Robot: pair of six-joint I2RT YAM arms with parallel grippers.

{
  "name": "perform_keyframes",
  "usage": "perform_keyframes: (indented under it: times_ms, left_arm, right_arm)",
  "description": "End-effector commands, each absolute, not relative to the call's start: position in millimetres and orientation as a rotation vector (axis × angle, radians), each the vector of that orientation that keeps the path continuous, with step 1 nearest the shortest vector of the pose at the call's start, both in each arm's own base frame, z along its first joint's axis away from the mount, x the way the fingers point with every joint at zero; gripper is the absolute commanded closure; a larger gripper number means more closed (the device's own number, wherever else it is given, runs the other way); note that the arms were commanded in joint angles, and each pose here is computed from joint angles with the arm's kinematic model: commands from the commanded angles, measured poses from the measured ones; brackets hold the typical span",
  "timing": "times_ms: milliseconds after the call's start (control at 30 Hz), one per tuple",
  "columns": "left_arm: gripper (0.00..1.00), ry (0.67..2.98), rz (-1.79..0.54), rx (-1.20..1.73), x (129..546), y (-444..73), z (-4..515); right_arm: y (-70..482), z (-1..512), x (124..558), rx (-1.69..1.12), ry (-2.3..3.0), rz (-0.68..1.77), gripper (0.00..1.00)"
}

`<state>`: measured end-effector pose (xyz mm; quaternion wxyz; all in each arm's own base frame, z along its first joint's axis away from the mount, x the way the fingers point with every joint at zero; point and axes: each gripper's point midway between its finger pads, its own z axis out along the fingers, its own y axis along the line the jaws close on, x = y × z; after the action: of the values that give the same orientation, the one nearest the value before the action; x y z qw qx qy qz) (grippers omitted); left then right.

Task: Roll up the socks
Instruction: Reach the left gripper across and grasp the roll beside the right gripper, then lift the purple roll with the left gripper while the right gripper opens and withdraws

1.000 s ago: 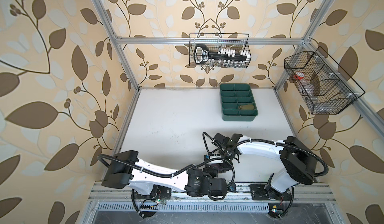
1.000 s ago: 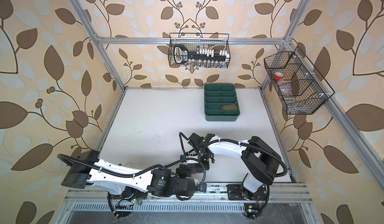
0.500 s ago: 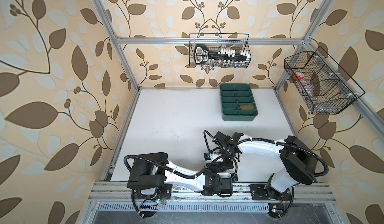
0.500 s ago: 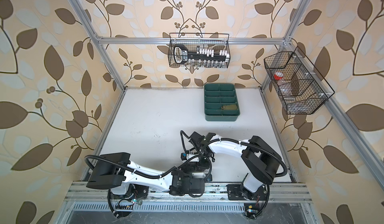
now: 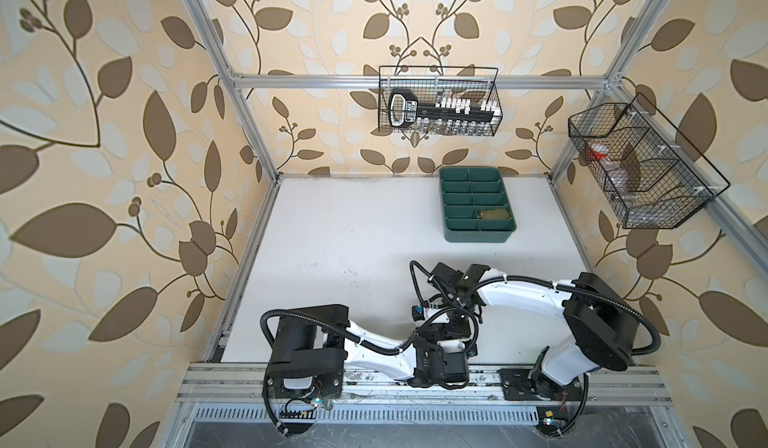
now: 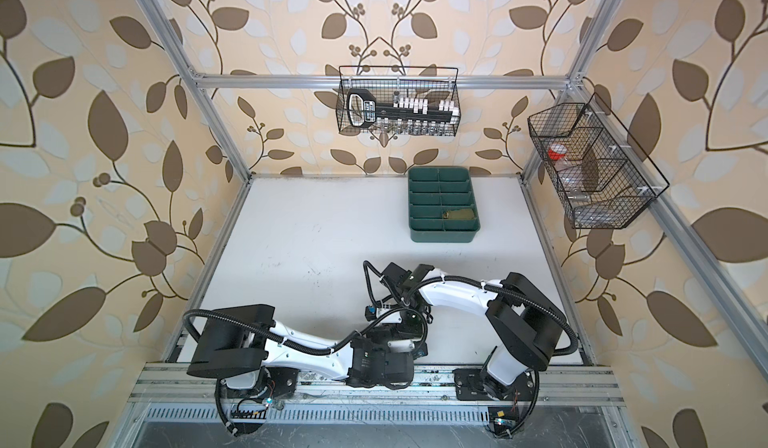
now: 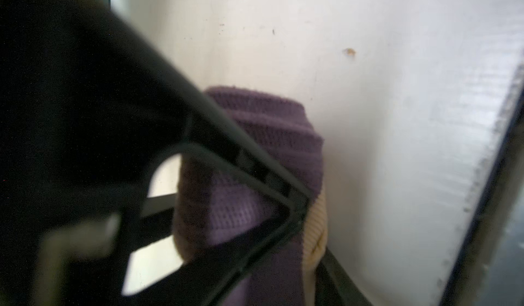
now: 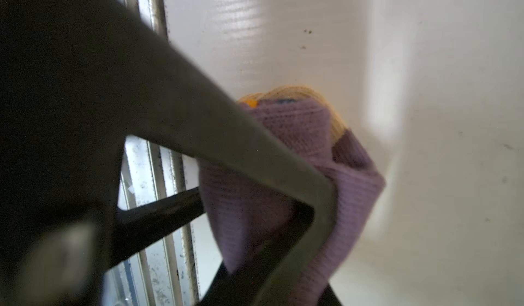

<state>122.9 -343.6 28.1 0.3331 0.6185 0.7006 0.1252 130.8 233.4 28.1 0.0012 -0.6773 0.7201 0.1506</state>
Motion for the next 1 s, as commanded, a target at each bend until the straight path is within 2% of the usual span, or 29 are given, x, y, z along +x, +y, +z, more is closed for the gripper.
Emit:
perform_keyframes:
  times_ms: [0, 67, 167, 200, 233, 367, 400, 567, 733, 867, 967]
  left_arm:
    - [0.59, 1.950, 0.345, 1.660, 123, -325, -11]
    - [0.72, 1.952, 0.346, 1.661, 123, -324, -12]
    - [0.91, 1.951, 0.338, 1.648, 124, -322, -9]
    - [0.98, 1.951, 0.333, 1.642, 124, -322, -7]
    - [1.00, 1.950, 0.323, 1.636, 124, -322, -4]
    - [1.00, 1.961, 0.271, 1.640, 119, -322, 3]
    - [1.00, 1.963, 0.253, 1.644, 117, -322, 6]
    - [1.00, 1.968, 0.181, 1.685, 108, -322, 10]
    - [1.00, 1.977, 0.139, 1.739, 103, -321, 18]
    - [1.00, 2.043, -0.030, 1.749, 102, -321, 40]
    - [1.00, 2.070, -0.217, 1.725, 107, -319, 72]
  right_arm:
    - [249, 46, 107, -2.146, 2.184, 0.689, 0.97]
    - [249, 46, 107, -2.145, 2.187, 0.692, 0.97]
    - [248, 46, 110, -2.131, 2.194, 0.677, 0.89]
    - [247, 46, 112, -2.129, 2.192, 0.660, 0.80]
    - [245, 45, 115, -2.124, 2.188, 0.631, 0.68]
    - [233, 51, 127, -2.097, 2.161, 0.516, 0.28]
    - [228, 54, 131, -2.079, 2.154, 0.480, 0.00]
    - [197, 78, 159, -1.928, 2.129, 0.285, 0.00]
    - [154, 115, 201, -1.654, 2.014, -0.059, 0.00]
    - [125, 165, 233, -1.320, 1.884, -0.229, 0.00]
    - [102, 198, 246, -1.097, 1.834, -0.260, 0.00]
